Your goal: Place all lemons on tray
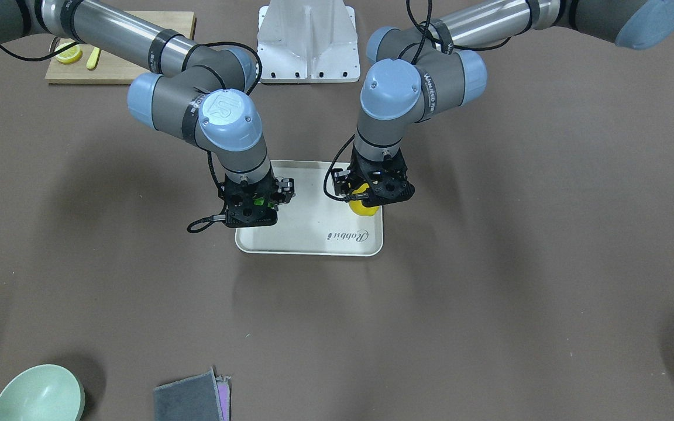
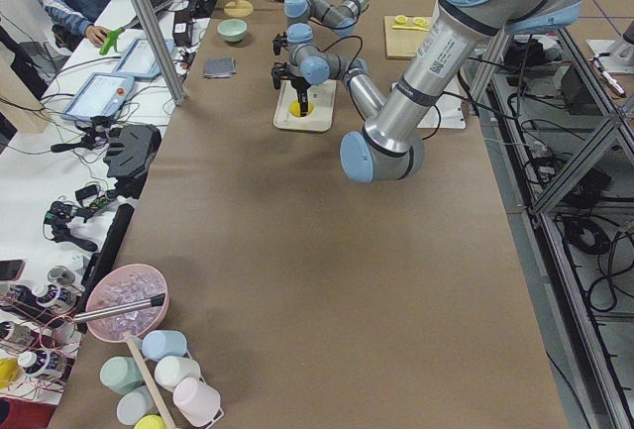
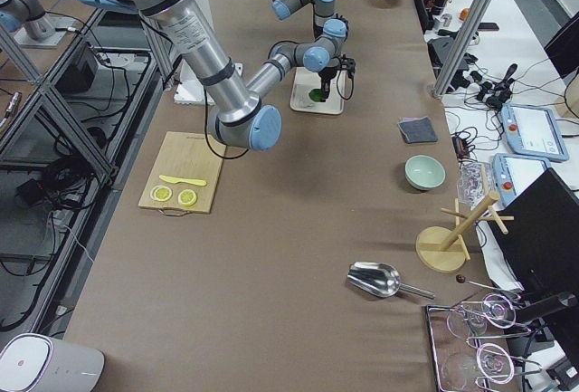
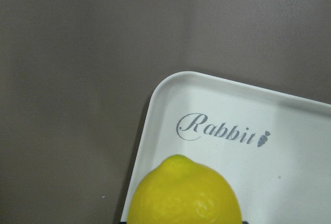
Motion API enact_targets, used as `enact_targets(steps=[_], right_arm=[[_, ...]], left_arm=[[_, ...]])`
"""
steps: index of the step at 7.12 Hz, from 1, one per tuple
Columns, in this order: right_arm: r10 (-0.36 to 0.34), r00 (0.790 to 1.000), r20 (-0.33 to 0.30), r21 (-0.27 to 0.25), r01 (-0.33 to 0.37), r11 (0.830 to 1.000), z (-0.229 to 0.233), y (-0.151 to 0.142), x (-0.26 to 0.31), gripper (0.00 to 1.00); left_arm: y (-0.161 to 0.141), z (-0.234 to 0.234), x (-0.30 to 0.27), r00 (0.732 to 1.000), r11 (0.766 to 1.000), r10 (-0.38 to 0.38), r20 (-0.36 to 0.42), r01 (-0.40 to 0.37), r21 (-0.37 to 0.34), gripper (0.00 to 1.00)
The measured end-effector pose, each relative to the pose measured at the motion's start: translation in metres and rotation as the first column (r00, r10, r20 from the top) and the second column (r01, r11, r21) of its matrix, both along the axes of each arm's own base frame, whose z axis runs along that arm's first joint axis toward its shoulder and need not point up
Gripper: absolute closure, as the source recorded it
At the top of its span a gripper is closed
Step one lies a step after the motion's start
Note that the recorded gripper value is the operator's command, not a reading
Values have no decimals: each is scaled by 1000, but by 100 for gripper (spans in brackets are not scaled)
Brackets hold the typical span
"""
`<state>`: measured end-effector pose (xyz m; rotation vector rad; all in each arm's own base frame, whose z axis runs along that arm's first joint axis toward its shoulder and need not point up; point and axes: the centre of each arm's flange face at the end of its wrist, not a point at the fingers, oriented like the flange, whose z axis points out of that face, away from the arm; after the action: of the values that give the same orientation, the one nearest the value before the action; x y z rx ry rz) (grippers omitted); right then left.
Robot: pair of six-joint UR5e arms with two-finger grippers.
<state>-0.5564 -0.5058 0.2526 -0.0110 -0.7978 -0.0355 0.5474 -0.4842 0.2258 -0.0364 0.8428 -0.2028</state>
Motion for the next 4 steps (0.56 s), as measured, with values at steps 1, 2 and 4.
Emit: enact_targets(steps=[1, 2, 4], right_arm=[[9, 1000, 0, 15, -9, 1000, 5, -2, -3, 0], [21, 1000, 4, 33, -21, 999, 7, -6, -2, 0], [56, 998, 17, 42, -57, 998, 6, -24, 15, 0]], left_arm=[[6, 9, 9, 1000, 1000, -5, -2, 5, 6, 78], [12, 16, 15, 1000, 1000, -10, 2, 10, 16, 43], [15, 19, 19, 1000, 999, -17, 6, 16, 28, 2]])
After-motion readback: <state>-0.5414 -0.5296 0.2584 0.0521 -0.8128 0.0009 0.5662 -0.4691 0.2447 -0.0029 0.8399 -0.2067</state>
